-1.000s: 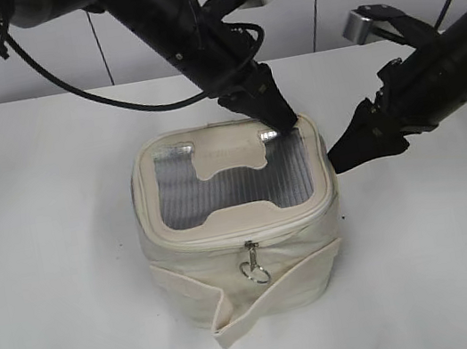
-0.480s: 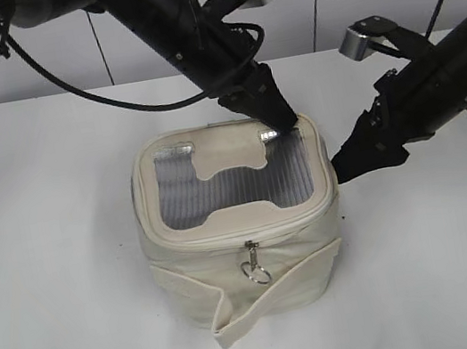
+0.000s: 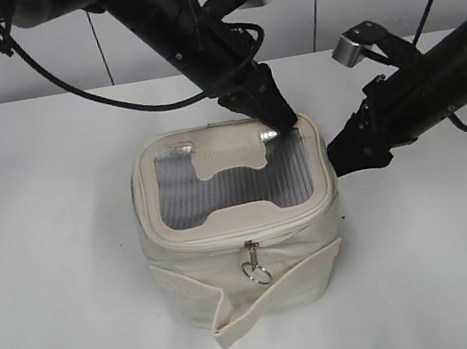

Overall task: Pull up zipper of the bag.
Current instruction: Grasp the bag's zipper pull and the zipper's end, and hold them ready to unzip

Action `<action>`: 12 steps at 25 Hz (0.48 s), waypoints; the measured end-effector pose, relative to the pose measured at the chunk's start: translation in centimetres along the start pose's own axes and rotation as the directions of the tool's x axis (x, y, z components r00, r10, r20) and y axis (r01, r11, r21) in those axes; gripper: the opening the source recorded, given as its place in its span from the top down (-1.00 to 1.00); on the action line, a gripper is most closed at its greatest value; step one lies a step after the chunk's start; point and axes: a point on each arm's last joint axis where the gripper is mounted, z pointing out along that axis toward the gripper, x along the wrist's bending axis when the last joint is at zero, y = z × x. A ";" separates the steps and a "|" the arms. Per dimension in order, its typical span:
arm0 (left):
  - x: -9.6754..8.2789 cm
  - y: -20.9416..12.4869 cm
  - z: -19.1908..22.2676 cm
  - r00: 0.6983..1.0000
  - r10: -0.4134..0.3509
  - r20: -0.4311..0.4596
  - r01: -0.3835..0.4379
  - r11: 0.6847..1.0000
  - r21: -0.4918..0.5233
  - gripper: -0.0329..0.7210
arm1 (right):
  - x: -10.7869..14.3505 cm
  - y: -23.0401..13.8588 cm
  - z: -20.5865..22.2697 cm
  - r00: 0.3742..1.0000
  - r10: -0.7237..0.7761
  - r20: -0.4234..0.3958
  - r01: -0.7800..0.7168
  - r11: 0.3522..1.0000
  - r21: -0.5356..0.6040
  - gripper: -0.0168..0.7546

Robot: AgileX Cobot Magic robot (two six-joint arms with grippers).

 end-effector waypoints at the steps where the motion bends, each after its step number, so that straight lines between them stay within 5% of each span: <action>1: 0.0 0.0 0.0 1.000 0.000 0.000 0.000 1.000 0.000 0.70 | -0.1 -0.1 0.2 1.000 0.005 -0.001 -0.005 1.000 0.000 -0.11; 8: 0.0 0.0 0.0 1.000 0.000 0.000 0.000 1.000 0.000 0.70 | -0.4 0.6 0.5 1.000 0.011 -0.027 -0.012 0.999 -0.032 0.87; 12: 0.0 0.0 0.0 1.000 0.000 0.000 0.000 1.000 0.000 0.70 | -0.3 0.4 0.5 0.997 0.062 -0.040 -0.063 0.998 -0.007 0.94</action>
